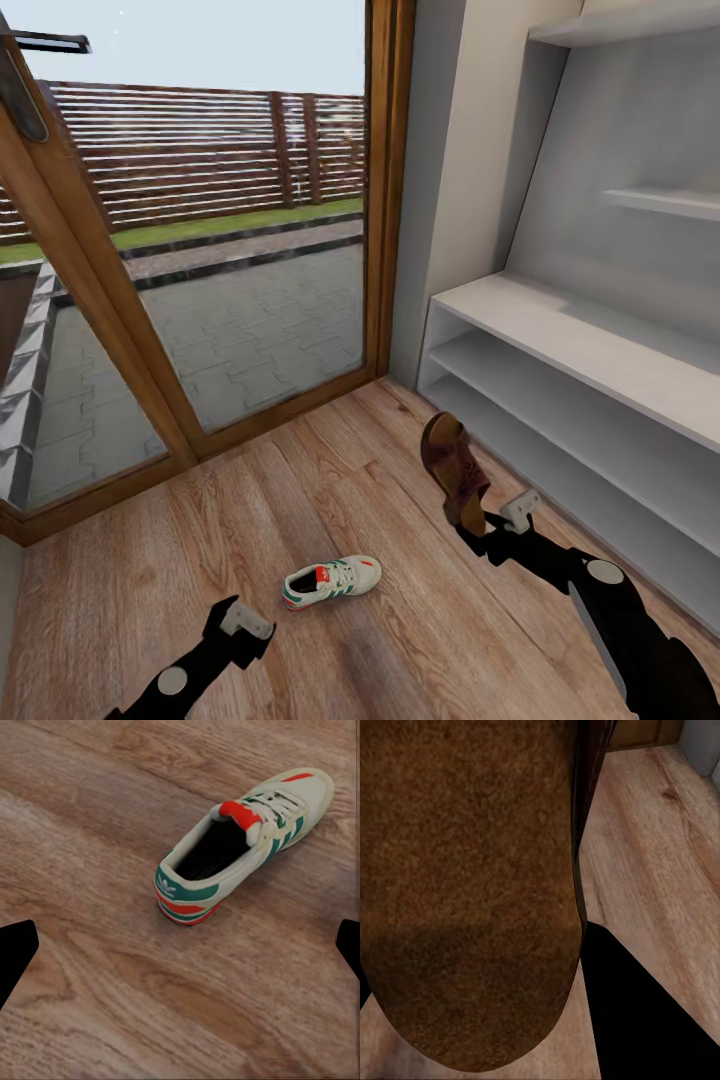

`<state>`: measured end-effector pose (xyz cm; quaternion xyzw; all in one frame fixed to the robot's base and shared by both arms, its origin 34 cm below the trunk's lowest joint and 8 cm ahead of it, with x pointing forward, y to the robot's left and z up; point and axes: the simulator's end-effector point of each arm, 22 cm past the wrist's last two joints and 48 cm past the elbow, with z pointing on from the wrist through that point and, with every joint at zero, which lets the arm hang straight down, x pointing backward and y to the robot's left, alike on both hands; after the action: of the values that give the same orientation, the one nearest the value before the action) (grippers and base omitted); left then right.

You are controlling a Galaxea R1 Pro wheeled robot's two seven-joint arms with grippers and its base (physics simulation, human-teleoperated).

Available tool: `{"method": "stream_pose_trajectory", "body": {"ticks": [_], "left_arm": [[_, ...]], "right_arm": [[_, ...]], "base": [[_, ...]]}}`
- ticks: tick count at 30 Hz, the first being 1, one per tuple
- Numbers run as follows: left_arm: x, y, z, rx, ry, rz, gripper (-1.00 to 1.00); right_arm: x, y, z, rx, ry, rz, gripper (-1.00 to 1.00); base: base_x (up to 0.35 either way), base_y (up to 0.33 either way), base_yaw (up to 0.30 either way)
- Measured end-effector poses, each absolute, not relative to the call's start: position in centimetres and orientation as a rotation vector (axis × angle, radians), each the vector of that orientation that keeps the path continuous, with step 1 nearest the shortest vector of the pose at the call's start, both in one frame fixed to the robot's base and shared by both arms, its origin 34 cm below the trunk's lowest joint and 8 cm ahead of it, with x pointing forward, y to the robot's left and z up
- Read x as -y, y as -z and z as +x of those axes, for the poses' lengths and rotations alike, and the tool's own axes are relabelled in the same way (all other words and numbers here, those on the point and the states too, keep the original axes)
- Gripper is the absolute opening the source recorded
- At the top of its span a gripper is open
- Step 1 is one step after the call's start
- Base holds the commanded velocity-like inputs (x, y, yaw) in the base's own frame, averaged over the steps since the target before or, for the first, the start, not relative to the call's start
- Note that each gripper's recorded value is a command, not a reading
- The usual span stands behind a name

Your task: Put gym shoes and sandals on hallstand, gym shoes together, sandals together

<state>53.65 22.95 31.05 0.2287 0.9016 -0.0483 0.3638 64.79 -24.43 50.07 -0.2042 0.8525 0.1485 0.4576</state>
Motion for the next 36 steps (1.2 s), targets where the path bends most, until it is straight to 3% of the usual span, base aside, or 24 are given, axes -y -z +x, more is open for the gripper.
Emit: {"method": "stream_pose_trajectory", "body": {"ticks": [11,12,13,14,36], "left_arm": [[-22.3,-31.2,55.3,-2.342,0.152,0.69,1.0],[-22.4,-30.2,54.8,-2.423,0.152,1.026,1.0],[-22.5,-33.7,61.7,-2.336,0.09,1.032,1.0],[-22.8,-34.7,63.3,-2.315,0.07,1.042,1.0],[-22.5,-33.5,61.3,-2.341,0.083,1.068,1.0]], "right_arm": [[23.2,-50.4,64.0,-2.09,-0.446,-0.546,-1.0],[21.2,-50.8,62.7,-2.073,-0.564,-0.604,-1.0],[21.2,-50.8,62.6,-2.073,-0.564,-0.61,-1.0],[21.2,-50.7,62.6,-2.074,-0.565,-0.611,-1.0],[21.1,-50.9,62.6,-2.071,-0.57,-0.613,-1.0]], "base": [[0.0,0.0,0.0],[0.0,0.0,0.0],[0.0,0.0,0.0],[0.0,0.0,0.0],[0.09,0.0,0.0]]}}
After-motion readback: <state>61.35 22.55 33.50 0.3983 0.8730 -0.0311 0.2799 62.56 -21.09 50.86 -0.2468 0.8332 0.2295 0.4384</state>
